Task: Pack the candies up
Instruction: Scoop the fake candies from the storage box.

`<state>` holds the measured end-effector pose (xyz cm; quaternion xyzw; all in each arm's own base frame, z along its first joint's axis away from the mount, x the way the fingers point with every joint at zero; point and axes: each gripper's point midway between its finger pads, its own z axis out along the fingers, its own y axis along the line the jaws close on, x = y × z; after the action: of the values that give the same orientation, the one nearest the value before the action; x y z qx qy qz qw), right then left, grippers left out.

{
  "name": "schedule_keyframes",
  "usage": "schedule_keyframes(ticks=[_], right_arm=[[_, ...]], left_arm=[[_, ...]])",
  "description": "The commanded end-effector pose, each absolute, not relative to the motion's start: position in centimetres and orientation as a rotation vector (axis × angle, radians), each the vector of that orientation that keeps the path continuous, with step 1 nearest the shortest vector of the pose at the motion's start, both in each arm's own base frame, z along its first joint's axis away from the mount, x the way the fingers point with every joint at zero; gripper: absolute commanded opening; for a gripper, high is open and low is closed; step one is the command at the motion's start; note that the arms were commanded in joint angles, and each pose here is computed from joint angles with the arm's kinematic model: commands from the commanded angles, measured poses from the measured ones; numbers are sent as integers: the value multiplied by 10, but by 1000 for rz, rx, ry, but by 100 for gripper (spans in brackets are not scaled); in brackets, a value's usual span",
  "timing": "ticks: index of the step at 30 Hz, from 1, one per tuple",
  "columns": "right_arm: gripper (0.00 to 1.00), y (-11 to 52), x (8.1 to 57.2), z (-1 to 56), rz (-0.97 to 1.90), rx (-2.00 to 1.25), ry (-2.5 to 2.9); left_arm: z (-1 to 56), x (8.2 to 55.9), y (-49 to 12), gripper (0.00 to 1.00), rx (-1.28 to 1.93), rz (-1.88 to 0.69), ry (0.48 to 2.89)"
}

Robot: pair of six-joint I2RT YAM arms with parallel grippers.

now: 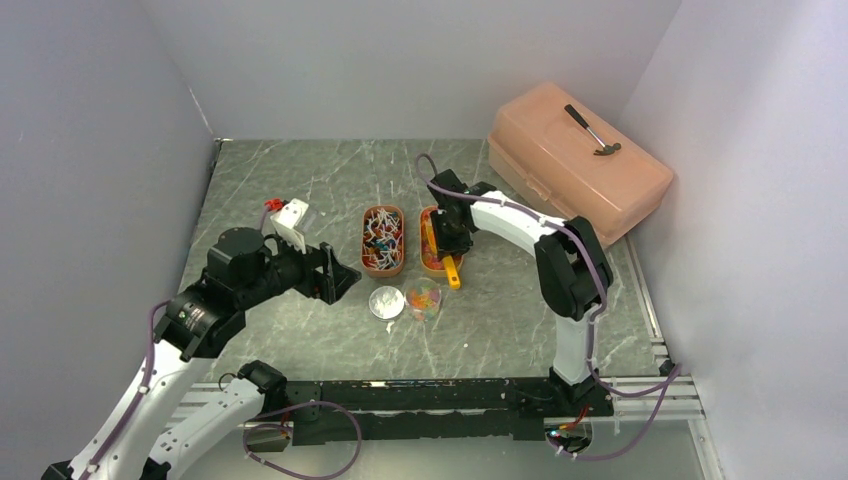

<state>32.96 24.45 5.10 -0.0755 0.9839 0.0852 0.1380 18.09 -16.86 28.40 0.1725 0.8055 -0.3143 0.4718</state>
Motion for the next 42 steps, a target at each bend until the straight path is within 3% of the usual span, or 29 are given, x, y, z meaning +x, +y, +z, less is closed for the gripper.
schedule_keyframes(ticks=[1, 26, 42], right_arm=[[0, 240, 343, 68, 227, -196, 2720], [0, 234, 325, 95, 286, -265, 2512], [0, 234, 274, 168, 351, -359, 2314]], left_arm=[[285, 185, -167, 89, 419, -754, 1963], [277, 193, -164, 89, 393, -711, 1990], [274, 196, -163, 89, 377, -691, 2002]])
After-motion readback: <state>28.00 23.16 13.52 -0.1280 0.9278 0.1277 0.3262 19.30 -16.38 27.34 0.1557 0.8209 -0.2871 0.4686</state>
